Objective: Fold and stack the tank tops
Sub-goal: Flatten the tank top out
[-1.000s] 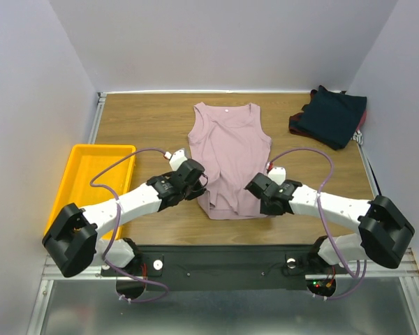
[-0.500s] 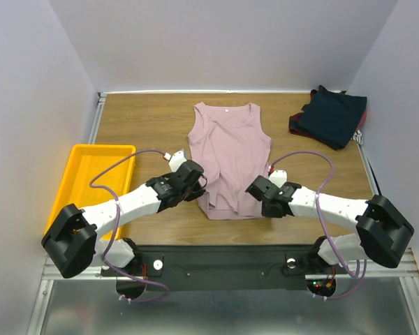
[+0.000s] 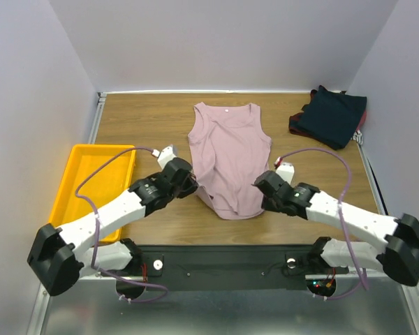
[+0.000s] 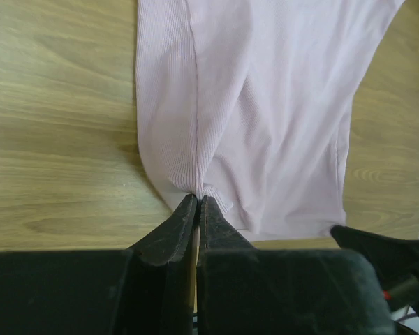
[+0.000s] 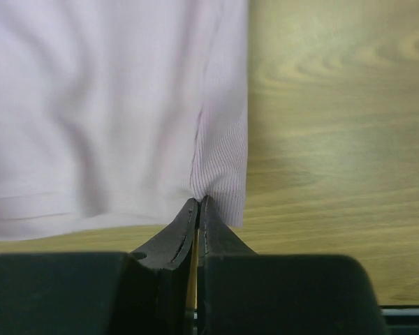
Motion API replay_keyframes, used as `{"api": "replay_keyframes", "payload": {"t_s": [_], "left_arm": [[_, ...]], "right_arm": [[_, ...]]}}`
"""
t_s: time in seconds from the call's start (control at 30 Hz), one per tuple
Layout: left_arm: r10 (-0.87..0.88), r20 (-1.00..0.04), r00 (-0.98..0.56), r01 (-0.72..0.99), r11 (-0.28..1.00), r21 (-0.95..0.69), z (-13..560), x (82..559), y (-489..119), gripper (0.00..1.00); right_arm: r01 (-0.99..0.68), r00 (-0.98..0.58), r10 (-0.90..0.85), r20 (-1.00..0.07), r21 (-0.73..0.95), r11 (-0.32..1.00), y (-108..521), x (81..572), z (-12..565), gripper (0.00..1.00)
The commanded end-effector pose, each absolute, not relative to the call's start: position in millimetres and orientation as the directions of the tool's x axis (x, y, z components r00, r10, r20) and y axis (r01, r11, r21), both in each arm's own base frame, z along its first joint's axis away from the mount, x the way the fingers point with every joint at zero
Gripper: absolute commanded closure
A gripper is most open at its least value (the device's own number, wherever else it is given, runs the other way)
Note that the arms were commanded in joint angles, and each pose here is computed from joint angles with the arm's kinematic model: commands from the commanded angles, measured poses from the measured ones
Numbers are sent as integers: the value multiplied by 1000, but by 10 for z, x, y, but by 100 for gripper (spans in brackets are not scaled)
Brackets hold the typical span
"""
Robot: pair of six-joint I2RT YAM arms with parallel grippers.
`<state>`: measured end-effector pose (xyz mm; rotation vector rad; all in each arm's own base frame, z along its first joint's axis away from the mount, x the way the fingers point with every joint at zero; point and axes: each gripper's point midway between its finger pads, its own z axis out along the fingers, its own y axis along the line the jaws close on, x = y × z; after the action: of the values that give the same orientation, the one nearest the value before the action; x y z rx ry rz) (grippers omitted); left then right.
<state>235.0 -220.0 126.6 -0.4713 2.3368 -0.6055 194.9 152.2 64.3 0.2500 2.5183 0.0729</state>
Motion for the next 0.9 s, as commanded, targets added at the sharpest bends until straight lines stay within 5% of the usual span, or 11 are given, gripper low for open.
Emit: {"api": "replay_keyframes", "payload": {"t_s": [0.0,0.27,0.5,0.73,0.83,0.87], "left_arm": [[-537,-596,-597,-127,797,-591,1975,2479,-1984,100],[-651,-646,-399,-84,728,-681,3131,2542,-1455,100],[-803,-586,-109,77,581,-810,4510,2297,-995,100],[-878,-471,84,202,478,-855,5280,2205,-730,100],[-871,-481,94,207,490,-847,5384,2372,-840,100],[-859,-501,109,197,512,-836,5408,2674,-1010,100]], "right_arm": [[160,-613,370,-699,349,924,1639,2332,1681,100],[101,-255,545,-799,539,836,1230,2536,3562,100],[64,45,622,-782,624,779,719,2397,4959,99],[-19,67,545,-835,546,838,1010,2645,5512,99],[-68,-11,463,-886,463,884,1438,2940,5391,99],[-191,-164,411,-897,438,879,1815,3482,5093,99]]}}
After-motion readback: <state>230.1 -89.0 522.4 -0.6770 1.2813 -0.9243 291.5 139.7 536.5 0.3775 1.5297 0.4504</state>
